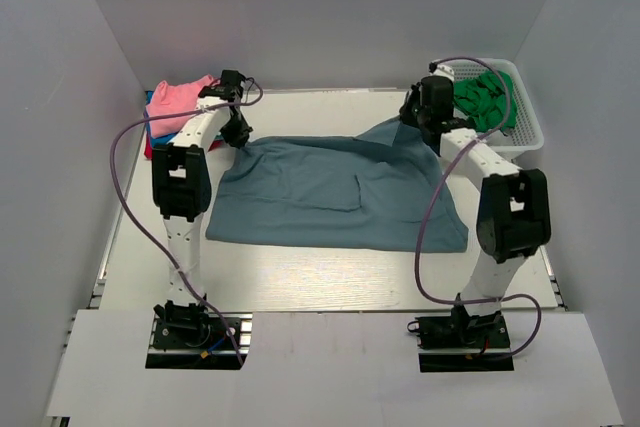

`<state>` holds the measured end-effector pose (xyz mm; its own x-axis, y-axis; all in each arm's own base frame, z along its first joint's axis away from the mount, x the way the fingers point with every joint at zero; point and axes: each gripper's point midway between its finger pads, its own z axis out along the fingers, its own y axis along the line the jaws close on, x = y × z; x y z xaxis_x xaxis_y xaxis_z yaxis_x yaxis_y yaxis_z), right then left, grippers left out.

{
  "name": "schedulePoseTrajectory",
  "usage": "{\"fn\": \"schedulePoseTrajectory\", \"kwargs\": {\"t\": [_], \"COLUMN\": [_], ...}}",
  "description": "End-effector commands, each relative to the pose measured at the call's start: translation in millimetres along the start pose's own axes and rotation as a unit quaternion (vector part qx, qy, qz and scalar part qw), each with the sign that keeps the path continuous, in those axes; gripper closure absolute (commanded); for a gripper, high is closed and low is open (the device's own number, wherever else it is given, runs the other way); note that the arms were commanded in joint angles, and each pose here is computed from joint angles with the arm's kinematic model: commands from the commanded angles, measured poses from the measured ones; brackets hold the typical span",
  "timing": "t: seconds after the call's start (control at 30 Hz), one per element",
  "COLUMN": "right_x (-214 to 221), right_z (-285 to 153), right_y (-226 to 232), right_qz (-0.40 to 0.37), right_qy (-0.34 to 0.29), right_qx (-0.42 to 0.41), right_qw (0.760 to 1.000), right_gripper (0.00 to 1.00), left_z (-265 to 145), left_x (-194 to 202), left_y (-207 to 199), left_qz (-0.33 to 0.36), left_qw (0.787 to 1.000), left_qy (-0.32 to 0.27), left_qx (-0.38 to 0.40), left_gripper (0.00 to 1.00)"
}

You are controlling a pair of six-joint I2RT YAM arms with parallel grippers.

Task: Fold and stack the t-shirts
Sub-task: Grap the side of the flattened tshirt furthest away from the robot with both arms

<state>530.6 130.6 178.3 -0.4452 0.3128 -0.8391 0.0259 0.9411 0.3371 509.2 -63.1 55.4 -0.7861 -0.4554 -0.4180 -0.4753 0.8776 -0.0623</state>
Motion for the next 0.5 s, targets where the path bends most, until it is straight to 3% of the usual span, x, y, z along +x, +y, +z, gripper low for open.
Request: {"fn": "schedulePoseTrajectory", "kwargs": {"t": [0.0,0.47], "right_x": [-8,19], "right_z": [-28,-120], "right_y": [2,-22], "right_qz": [0.029,0.039], "right_qy": [-0.016,-0.002], "right_qx": [0.000,0.020], "right_qw": [0.999,0.999], "right_gripper": [1.00,1.00], "left_z": [-53,-84], "left_x": [-29,-27], "left_y": [-1,21], "left_qz": [-0.007,-0.025], "left_qw": [0.998,0.993], "left_qy": [-0.063,-0.111], "left_qx": [0.022,0.007], "left_gripper": [1.00,1.00]}}
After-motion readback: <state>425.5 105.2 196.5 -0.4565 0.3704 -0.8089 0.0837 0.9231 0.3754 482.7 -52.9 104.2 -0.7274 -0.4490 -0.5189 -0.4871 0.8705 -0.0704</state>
